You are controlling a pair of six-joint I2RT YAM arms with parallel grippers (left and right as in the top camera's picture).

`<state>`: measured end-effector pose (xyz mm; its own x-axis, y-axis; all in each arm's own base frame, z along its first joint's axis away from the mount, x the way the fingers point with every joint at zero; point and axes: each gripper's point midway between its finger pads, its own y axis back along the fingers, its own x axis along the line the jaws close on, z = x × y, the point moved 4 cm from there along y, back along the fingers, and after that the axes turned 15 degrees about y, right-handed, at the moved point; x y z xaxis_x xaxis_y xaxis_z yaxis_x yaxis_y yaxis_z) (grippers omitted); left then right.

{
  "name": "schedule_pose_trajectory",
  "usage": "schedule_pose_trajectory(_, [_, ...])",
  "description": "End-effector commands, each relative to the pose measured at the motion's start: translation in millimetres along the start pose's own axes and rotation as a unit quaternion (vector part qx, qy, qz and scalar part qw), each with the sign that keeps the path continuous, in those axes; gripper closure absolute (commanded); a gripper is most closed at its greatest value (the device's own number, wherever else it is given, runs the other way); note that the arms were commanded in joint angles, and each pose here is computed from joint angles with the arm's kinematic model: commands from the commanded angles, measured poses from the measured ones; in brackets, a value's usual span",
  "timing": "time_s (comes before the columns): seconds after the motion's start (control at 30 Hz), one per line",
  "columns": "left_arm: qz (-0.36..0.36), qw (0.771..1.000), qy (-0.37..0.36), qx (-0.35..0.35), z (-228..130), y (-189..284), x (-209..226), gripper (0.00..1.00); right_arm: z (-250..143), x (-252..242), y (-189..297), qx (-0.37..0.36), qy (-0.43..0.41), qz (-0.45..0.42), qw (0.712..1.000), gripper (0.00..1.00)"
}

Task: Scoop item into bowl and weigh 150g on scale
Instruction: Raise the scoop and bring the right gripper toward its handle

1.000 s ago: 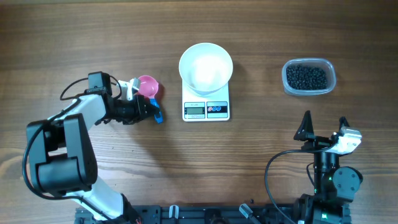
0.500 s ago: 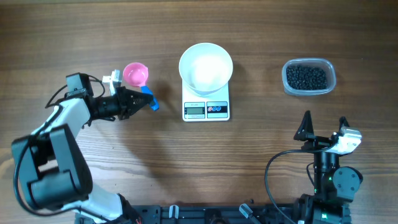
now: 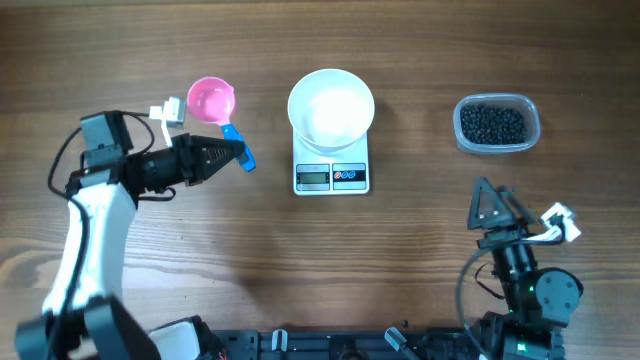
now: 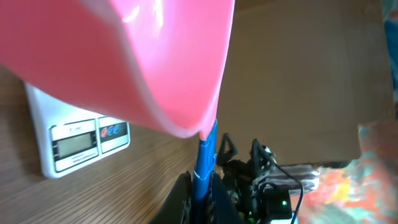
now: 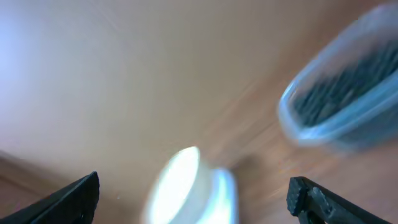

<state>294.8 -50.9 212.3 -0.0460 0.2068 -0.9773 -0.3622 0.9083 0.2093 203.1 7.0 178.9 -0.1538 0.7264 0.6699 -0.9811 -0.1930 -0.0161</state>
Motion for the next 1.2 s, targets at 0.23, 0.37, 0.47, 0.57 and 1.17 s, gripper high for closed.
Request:
schedule_pose_trajectory(0.23, [0.095,0.989,-0.073,-0.092,-40.4,2.1,-59.0,0.96,53.7,86.8,22.0,-0.062,-0.104,0.204,0.971,0.0])
schedule_pose_trajectory(0.37, [0.068,0.988,-0.067,-0.121,-54.5,11.7,-85.3,0.96,72.3,108.0,25.6,-0.055,-0.048,0.181,0.981,0.0])
schedule_pose_trajectory(0.47, [0.045,0.987,-0.071,-0.138,-65.8,18.6,-103.3,0.96,80.1,118.6,23.0,0.002,-0.018,0.126,0.992,0.0])
schedule_pose_trajectory(0.57, [0.026,0.986,-0.073,-0.15,-71.5,23.0,-116.3,0.96,80.0,131.4,19.5,0.075,-0.041,0.119,0.989,0.0])
schedule_pose_trajectory(1.17, [-0.097,0.973,-0.042,-0.204,-60.2,8.2,-183.8,0.96,96.7,201.0,21.1,0.217,-0.175,0.302,0.911,0.08])
